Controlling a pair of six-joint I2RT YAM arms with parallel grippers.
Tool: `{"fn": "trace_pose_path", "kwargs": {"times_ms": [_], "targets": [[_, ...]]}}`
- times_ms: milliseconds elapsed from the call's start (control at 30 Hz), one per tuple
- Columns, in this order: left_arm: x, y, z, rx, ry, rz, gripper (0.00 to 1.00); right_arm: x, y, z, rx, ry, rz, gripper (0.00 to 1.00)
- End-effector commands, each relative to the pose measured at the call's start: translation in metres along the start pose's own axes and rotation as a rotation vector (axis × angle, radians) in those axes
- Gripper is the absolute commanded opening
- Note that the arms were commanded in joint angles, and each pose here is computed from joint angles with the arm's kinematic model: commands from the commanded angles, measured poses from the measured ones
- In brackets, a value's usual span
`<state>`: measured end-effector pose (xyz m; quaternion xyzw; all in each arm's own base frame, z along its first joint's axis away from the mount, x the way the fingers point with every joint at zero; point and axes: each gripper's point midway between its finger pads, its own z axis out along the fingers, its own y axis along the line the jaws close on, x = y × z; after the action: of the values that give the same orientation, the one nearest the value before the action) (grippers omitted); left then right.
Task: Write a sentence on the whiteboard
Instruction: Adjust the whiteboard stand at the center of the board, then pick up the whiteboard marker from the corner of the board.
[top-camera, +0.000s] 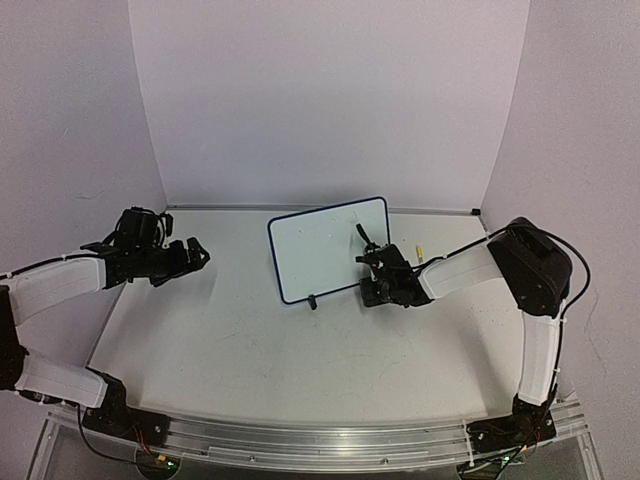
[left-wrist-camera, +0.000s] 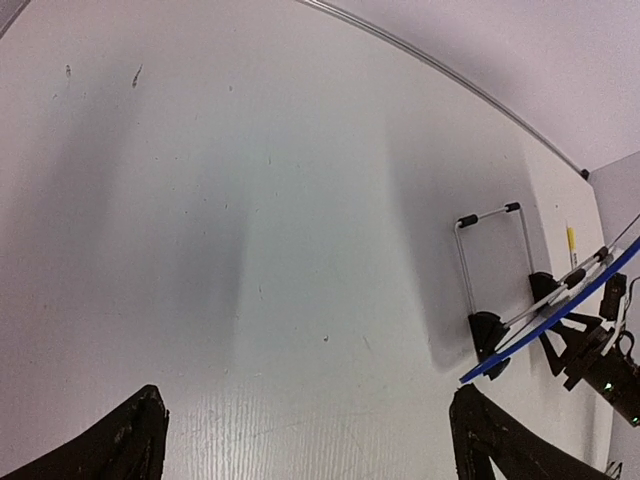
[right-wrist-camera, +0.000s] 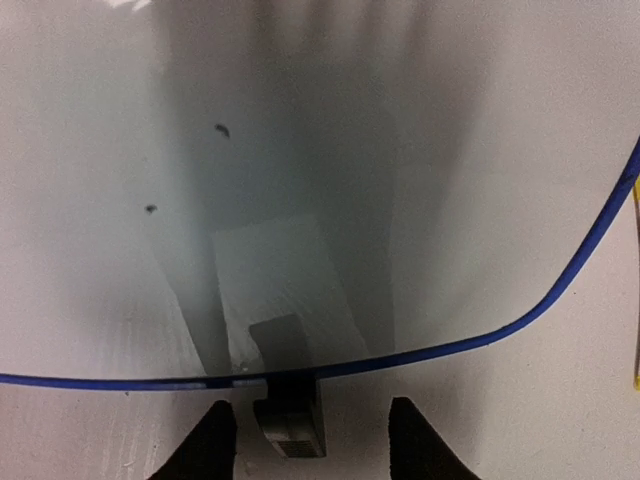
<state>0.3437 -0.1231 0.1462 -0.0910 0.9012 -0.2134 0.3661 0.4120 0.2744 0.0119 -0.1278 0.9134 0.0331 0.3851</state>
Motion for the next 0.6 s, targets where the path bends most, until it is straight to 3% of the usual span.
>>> {"fn": "trace_pose_path", "kwargs": {"times_ms": [0, 100, 267, 400, 567], "targets": [[-0.021, -0.004, -0.022, 0.011, -0.117, 0.039, 0.99, -0.023, 0.002, -0.033, -0.066, -0.049, 0.041, 0.64], [-0.029, -0.002, -0.036, -0.014, -0.154, 0.064, 1.0, -0.027, 0.004, -0.055, -0.119, -0.06, 0.048, 0.74], [-0.051, -0.007, -0.064, -0.068, -0.195, 0.144, 1.0, -0.039, -0.01, -0.099, -0.125, -0.086, 0.06, 0.84], [-0.079, -0.028, -0.088, -0.052, -0.223, 0.227, 0.99, -0.047, -0.044, -0.12, -0.088, -0.058, 0.119, 0.84], [-0.104, -0.07, -0.094, 0.043, -0.145, 0.361, 0.99, -0.049, -0.095, -0.12, -0.101, 0.015, 0.243, 0.8]]}}
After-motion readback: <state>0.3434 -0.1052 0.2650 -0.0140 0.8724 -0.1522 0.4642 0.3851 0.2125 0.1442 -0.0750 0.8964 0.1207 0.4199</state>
